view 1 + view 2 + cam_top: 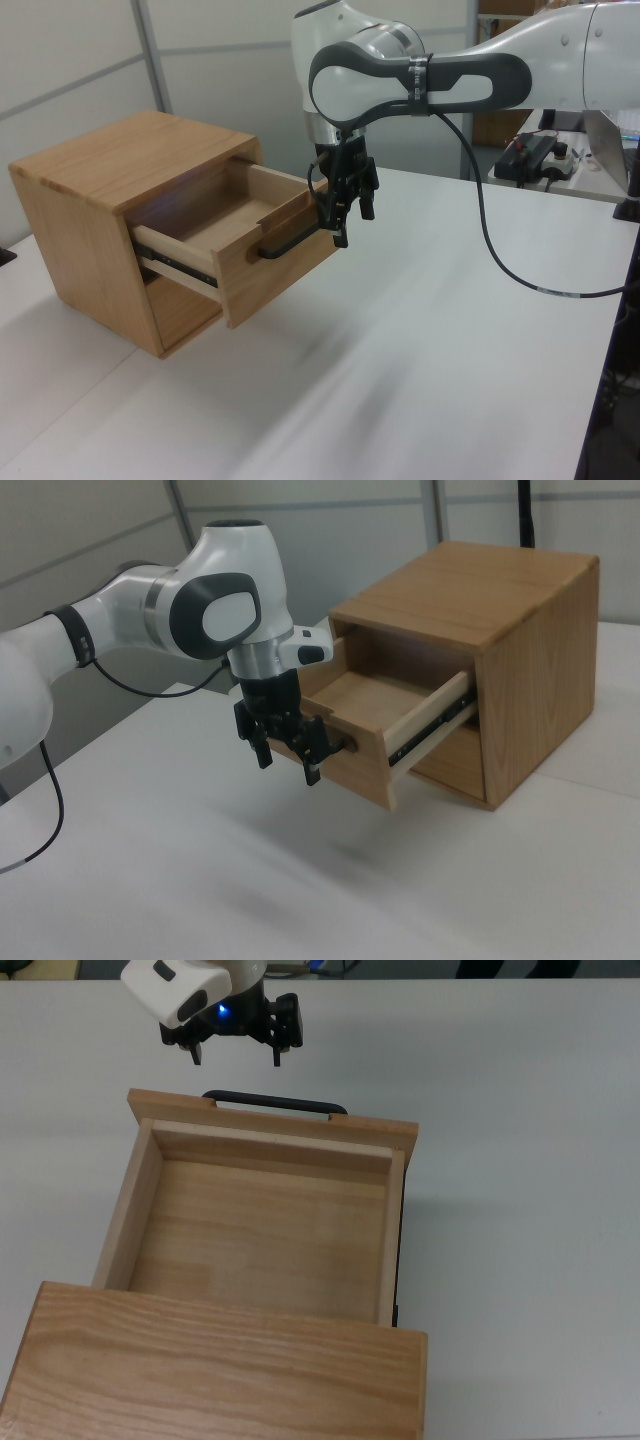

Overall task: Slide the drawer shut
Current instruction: 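Lower the gripper to the front face of the open upper drawer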

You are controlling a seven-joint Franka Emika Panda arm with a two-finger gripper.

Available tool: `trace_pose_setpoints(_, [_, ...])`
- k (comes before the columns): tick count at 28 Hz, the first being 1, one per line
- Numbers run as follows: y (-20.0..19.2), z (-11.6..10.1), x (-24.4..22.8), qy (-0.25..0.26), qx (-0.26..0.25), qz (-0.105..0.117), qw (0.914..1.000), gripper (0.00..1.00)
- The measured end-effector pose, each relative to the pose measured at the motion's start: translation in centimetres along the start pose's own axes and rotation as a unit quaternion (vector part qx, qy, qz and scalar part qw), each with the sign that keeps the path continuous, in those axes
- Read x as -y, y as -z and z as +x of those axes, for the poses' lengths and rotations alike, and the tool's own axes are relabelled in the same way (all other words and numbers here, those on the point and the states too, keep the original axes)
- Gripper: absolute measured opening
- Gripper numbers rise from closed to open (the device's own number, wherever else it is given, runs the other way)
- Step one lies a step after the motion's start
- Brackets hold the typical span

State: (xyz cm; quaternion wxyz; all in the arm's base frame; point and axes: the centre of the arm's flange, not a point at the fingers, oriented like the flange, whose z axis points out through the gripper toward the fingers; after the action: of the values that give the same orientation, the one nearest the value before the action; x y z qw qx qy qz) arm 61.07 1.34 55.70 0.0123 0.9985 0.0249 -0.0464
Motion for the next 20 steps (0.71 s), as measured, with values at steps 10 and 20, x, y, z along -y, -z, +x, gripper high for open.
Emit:
trace_pose_setpoints(10, [0.0, 0.0, 1.7, 0.018, 0.000, -0.012, 0.9998, 0.81])
trace_pose_setpoints(20, [-0.3, 0.1, 2.9, 0.027, 0.003, -0.004, 0.9996, 0.44])
